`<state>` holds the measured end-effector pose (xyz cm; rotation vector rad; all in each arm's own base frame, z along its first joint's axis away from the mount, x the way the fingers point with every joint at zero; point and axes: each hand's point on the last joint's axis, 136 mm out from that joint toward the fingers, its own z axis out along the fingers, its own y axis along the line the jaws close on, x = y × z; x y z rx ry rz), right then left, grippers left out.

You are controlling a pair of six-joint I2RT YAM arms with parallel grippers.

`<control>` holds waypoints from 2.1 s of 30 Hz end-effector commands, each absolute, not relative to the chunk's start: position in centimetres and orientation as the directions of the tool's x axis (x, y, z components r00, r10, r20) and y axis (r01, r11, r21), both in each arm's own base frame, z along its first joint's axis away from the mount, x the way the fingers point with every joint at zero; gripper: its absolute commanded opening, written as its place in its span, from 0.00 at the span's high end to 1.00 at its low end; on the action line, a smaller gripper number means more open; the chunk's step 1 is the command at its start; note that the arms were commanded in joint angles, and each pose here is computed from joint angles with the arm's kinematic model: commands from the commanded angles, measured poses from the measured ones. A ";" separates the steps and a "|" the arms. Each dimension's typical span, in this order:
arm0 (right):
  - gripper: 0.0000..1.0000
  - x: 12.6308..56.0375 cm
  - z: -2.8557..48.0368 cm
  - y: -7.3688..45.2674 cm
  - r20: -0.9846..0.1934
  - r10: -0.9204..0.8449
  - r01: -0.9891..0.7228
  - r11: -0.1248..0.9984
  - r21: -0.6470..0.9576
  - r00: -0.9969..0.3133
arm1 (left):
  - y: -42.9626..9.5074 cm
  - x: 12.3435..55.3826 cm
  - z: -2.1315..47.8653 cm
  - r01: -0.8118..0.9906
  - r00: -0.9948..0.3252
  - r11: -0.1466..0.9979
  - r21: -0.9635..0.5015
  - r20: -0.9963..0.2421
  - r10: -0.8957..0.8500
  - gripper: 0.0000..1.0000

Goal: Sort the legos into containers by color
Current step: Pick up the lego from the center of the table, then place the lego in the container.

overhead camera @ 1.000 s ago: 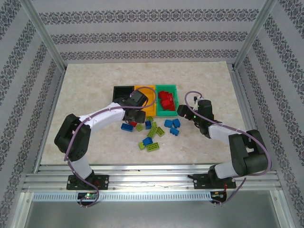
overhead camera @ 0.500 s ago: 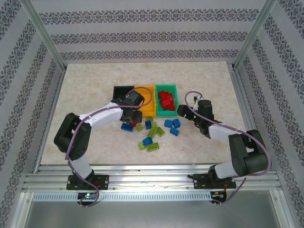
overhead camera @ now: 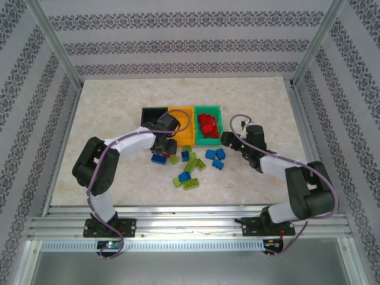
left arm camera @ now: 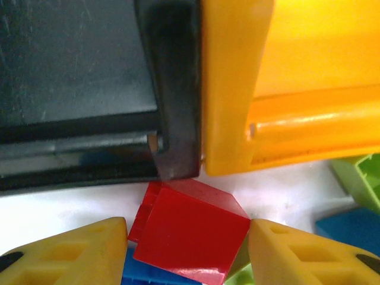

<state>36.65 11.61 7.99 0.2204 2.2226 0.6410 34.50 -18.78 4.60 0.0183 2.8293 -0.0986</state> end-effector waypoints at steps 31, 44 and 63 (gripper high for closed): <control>0.21 37.4 9.0 12.7 -0.673 0.339 -0.090 0.851 0.517 -0.657 | -18.4 34.1 6.2 0.051 -0.934 0.994 -0.100 -0.357 0.012 0.55; 0.21 37.4 9.1 12.8 -0.674 0.341 -0.094 0.849 0.520 -0.655 | -20.1 34.4 12.7 0.104 -0.860 0.974 -0.200 -0.510 -0.013 0.55; 0.21 37.4 9.1 12.3 -0.678 0.343 -0.081 0.856 0.511 -0.650 | -30.9 42.1 17.3 0.295 -0.840 0.900 -0.322 -0.537 0.083 0.54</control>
